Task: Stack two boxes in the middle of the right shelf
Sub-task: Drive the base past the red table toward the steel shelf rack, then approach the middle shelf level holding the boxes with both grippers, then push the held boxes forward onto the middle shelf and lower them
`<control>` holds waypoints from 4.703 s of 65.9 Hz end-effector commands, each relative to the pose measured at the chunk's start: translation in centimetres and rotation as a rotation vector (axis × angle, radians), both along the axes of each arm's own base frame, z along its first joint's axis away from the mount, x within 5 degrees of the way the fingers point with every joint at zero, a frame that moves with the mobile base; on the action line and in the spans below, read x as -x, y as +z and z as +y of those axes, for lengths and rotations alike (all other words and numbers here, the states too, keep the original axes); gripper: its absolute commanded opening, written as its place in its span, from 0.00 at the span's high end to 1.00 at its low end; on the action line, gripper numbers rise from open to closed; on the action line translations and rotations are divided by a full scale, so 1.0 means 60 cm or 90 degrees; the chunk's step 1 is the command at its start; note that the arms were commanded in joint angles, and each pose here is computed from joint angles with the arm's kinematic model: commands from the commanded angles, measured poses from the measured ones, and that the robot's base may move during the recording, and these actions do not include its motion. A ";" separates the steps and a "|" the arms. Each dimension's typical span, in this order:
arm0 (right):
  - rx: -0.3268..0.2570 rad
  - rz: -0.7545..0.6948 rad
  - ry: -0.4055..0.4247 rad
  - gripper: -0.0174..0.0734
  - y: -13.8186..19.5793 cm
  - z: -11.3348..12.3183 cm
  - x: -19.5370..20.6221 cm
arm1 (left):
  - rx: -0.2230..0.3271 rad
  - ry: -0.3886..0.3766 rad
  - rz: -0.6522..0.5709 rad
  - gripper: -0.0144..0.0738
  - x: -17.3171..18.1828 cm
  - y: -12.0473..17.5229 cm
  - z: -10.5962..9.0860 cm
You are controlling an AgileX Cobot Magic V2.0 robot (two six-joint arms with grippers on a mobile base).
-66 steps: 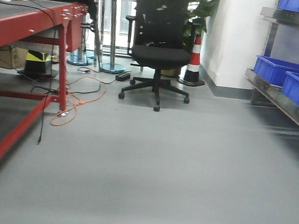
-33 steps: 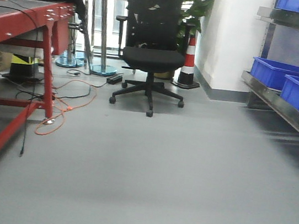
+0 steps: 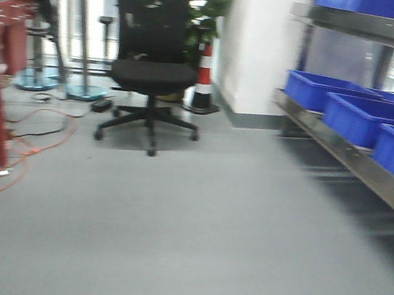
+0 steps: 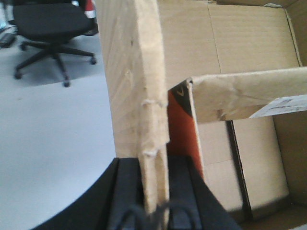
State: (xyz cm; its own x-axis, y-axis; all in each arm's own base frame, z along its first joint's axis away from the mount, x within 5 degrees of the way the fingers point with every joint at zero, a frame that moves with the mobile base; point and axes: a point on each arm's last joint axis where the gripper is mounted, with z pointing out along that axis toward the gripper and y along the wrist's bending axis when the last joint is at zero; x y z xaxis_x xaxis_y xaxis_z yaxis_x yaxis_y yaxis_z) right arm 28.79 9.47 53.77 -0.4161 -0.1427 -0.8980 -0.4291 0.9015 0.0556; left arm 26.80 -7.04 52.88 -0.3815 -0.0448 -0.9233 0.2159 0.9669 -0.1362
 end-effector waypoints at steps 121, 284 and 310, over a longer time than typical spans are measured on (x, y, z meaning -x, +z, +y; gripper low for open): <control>-0.001 -0.042 -0.012 0.98 0.015 -0.008 0.003 | 0.015 0.001 -0.056 0.96 0.008 0.021 0.004; -0.001 -0.042 -0.012 0.98 0.015 -0.008 0.003 | 0.004 0.008 -0.059 0.96 0.008 0.021 0.006; -0.001 -0.042 -0.012 0.98 0.015 -0.008 0.003 | 0.004 0.008 -0.059 0.96 0.008 0.021 0.006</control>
State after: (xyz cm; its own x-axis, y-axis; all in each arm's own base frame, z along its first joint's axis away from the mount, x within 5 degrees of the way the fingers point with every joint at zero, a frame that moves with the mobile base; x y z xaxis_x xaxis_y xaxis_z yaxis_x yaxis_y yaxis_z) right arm 28.80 9.47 53.80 -0.4126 -0.1422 -0.8997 -0.4292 0.9016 0.0543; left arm 26.82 -6.98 52.88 -0.3798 -0.0404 -0.9242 0.2119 0.9687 -0.1294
